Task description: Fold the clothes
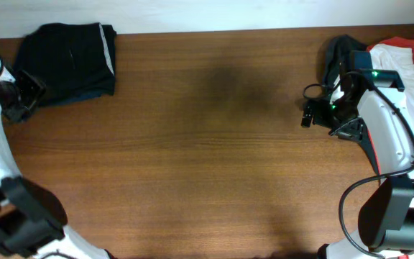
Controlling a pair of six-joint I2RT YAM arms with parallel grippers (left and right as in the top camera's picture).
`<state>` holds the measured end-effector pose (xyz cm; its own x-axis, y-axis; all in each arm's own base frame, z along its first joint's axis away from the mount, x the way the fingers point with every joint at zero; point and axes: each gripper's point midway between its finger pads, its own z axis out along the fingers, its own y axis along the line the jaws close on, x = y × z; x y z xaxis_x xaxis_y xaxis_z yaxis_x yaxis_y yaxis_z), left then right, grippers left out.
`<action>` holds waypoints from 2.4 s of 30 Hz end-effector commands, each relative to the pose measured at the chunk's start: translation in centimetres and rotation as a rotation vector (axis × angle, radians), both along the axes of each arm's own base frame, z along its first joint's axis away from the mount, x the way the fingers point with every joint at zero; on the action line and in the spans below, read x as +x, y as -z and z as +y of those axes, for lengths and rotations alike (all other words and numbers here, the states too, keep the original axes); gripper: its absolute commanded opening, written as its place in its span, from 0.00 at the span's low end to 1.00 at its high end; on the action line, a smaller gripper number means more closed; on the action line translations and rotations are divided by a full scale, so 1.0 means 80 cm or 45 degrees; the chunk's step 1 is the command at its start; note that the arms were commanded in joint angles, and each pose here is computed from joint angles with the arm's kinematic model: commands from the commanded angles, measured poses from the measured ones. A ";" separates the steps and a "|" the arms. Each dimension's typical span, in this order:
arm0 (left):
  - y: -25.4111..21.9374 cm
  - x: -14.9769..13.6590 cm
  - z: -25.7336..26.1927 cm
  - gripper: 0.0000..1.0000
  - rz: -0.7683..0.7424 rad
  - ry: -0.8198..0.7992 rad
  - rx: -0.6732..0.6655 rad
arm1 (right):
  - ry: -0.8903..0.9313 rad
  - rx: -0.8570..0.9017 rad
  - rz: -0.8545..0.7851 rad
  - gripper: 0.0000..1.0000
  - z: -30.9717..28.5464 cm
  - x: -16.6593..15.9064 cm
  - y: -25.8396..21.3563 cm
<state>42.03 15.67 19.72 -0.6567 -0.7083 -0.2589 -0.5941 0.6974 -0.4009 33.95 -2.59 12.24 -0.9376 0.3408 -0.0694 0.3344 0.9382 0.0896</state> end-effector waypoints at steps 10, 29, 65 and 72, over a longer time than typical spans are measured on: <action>-0.194 -0.220 -0.320 0.99 -0.349 1.223 0.001 | 0.016 -0.020 -0.041 0.99 -0.005 0.005 -0.012; -0.023 -0.273 -0.311 0.99 -1.221 1.267 0.643 | 0.016 -0.020 -0.041 0.99 -0.005 0.005 -0.012; 0.046 -0.218 -0.192 0.99 -1.305 0.444 0.875 | -0.015 -0.028 -0.130 0.99 0.006 0.003 -0.040; 0.046 -0.218 -0.192 0.99 -1.305 0.444 0.875 | -0.015 -0.155 -0.930 0.99 0.013 -0.101 -0.263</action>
